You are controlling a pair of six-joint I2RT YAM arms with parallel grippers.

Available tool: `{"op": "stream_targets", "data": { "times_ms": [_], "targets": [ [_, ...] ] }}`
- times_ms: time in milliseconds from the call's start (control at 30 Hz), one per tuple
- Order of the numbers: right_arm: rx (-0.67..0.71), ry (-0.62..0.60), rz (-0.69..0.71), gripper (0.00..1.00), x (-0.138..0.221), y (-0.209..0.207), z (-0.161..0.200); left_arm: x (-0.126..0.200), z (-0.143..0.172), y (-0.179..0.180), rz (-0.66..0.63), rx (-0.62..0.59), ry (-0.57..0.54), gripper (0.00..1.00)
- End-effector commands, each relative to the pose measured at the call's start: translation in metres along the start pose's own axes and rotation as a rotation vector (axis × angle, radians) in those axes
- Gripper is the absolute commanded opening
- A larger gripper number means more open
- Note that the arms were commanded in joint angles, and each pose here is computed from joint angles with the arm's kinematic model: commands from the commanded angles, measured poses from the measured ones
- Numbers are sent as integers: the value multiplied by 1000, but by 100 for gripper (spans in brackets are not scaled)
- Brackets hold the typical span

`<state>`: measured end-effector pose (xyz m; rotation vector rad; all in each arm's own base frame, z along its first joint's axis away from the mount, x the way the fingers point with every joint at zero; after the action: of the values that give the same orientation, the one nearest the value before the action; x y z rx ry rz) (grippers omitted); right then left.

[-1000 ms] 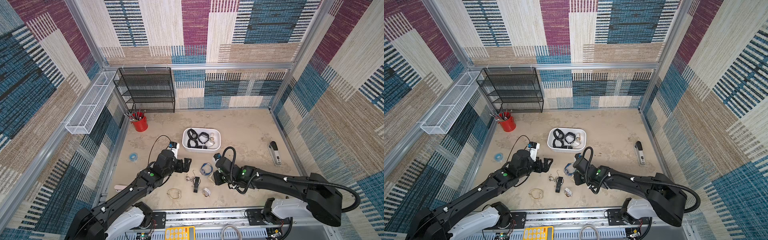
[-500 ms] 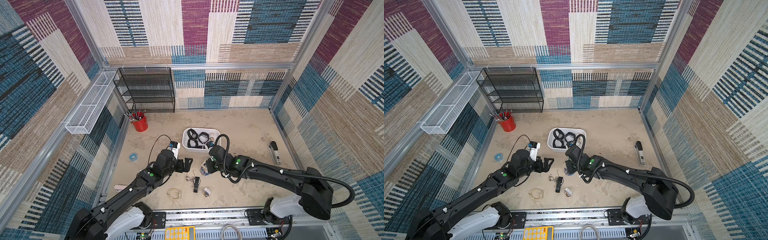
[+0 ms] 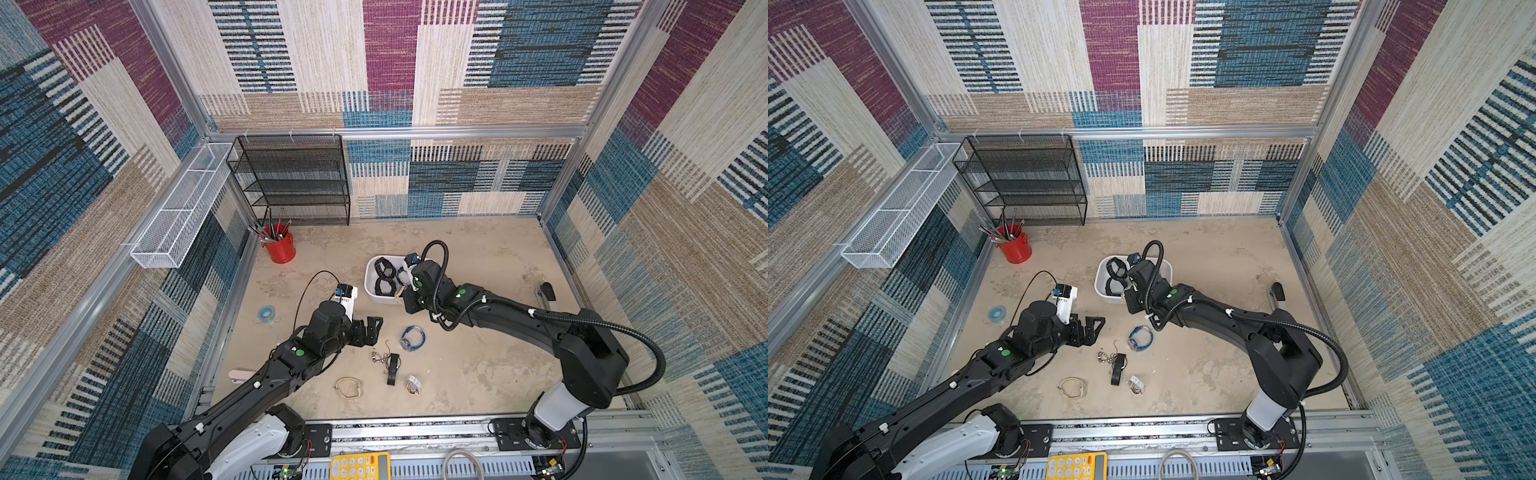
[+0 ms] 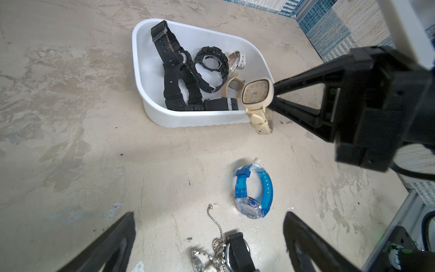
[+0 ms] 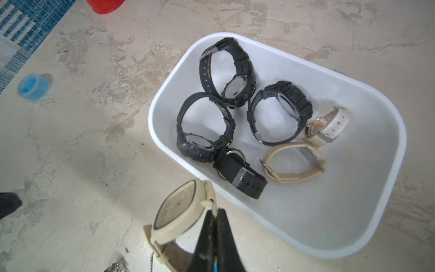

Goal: Put the watch into the storage box
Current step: Place the watch in the storage box.

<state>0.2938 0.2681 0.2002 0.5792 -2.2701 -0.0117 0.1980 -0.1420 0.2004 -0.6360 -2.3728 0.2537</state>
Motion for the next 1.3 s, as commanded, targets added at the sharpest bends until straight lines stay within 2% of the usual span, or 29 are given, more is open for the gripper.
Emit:
{"op": "stream_targets", "data": {
  "times_ms": [0,300,633,833,933,1200,1267],
  "targets": [
    [21,-41,-32,0,-9,1,-13,2,3,2,-17,17,4,99],
    [21,-48,-30,0,-41,-7,-24,5,2,3,-30,17,1,99],
    [6,-14,-15,0,-73,-20,-19,9,2,4,-46,17,2,99],
    [-16,-1,-11,5,-85,-24,-16,8,2,5,-53,30,2,99],
    [-24,-7,-10,17,-85,-24,-18,9,0,5,-57,27,-1,99],
    [-43,-95,-16,68,-54,-23,-39,8,-1,4,-58,40,-2,99],
    [-40,-119,-18,77,-43,-23,-43,7,-1,5,-60,39,-2,99]
  ]
}}
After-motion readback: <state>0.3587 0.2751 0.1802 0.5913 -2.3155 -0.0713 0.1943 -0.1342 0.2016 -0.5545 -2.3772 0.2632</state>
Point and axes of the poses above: each gripper's point midway between its finger pads, its own x axis back along the fingers, its own y axis along the line the jaws close on, z = x × y, the point moved 9 cm from there along x, back along the fingers, and after that the axes turned 3 degrees about -x, right-handed, at the moved point
